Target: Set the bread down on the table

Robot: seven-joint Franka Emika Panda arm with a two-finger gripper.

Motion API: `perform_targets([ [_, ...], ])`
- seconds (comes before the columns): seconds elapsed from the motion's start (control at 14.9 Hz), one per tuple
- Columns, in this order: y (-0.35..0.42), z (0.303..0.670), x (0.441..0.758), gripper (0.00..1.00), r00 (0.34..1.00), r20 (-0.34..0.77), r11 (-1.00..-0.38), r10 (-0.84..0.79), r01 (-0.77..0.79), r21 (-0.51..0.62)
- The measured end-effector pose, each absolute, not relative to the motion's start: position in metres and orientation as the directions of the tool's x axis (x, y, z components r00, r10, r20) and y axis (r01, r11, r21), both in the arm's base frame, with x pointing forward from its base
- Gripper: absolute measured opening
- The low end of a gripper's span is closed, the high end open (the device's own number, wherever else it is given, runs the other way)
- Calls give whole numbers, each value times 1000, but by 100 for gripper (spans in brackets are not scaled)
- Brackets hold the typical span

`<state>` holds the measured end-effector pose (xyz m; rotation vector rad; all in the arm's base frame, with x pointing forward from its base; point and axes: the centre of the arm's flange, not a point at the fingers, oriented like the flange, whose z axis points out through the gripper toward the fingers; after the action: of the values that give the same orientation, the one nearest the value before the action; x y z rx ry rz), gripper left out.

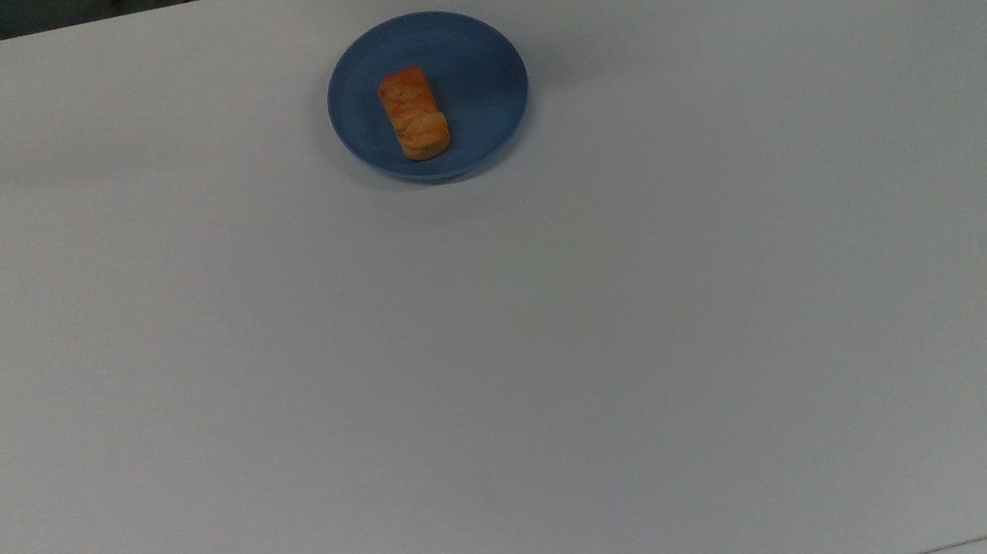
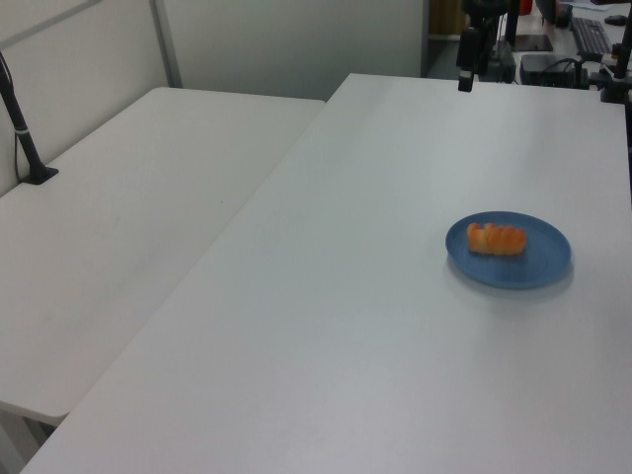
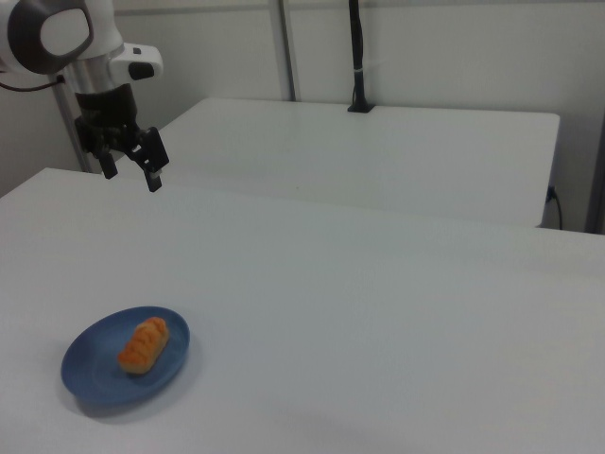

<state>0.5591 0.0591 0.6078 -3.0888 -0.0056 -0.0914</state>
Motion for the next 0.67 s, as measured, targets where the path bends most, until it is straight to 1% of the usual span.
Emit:
perform_targets([
  [0.67,59,601,559,100,999,45,-999,2,4,-50],
])
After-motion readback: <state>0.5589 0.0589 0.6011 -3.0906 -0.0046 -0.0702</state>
